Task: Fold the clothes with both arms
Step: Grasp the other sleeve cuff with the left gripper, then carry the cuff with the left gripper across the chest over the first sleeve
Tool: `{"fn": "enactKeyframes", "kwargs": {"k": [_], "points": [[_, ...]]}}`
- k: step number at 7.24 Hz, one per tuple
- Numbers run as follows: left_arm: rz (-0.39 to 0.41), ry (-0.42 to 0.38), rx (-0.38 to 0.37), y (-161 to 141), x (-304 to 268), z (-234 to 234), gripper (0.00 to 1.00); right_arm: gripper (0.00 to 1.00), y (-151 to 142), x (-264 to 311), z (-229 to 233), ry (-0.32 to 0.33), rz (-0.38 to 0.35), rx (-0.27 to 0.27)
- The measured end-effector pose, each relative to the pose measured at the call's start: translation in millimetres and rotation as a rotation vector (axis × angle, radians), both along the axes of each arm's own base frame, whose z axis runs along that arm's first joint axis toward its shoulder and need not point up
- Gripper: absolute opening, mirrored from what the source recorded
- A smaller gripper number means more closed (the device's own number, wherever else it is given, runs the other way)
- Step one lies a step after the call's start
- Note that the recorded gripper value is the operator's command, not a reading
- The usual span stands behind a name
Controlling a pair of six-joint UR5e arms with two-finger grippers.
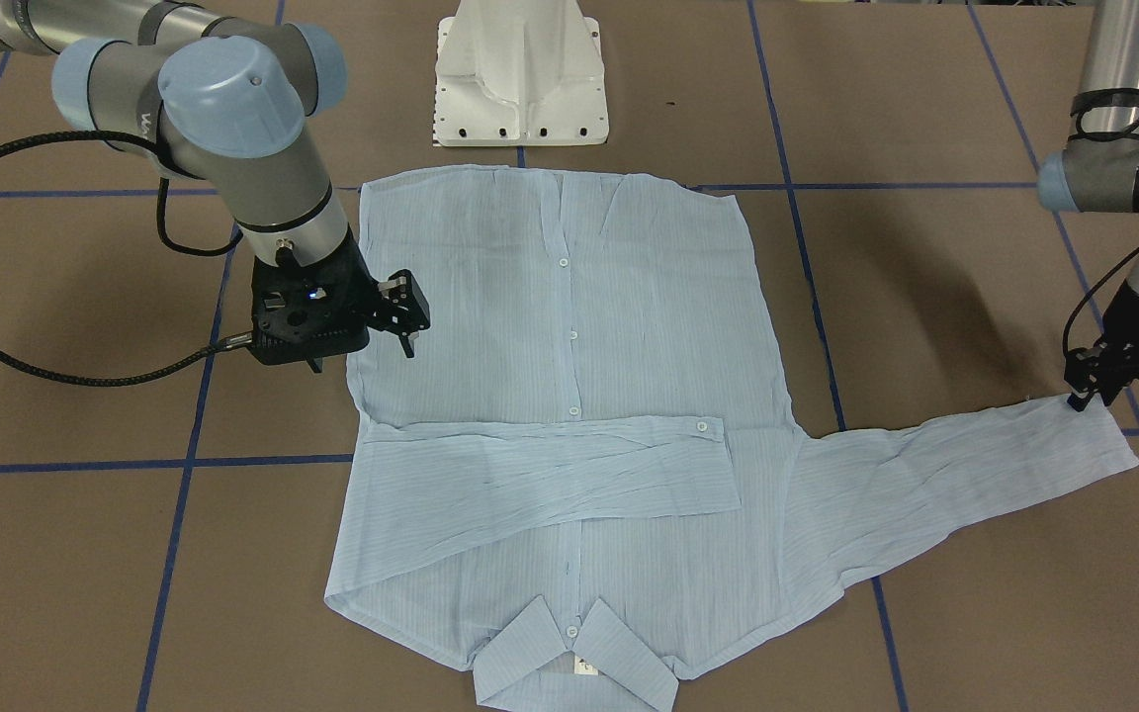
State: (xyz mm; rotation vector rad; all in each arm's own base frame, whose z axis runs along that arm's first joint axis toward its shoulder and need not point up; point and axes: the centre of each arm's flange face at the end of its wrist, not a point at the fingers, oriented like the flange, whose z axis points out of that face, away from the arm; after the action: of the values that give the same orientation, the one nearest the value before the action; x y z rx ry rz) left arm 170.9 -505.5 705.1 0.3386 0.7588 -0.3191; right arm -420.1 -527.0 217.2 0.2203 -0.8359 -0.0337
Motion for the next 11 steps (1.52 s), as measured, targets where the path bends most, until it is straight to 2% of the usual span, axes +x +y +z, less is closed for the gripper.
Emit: {"fn": "enactKeyframes", "kwargs": {"k": [2,6,8,11], "points": [[0.002,0.008,0.008,-3.4,2.3,-7.6,0.0,1.0,-0.7,1.2,1.4,0.001,0.001,-0.001],[0.018,0.031,0.04,-8.7,6.0,-31.6,0.0,1.0,-1.0,2.0,3.4,0.003,0.003,-0.004],[0.046,0.06,0.024,-19.1,13.6,-115.9,0.0,1.0,0.6,5.7,7.9,0.003,0.001,-0.008],[0.027,0.044,-0.086,-64.6,42.3,-333.3,0.0,1.0,4.3,38.6,49.6,0.039,-0.01,-0.004]]}}
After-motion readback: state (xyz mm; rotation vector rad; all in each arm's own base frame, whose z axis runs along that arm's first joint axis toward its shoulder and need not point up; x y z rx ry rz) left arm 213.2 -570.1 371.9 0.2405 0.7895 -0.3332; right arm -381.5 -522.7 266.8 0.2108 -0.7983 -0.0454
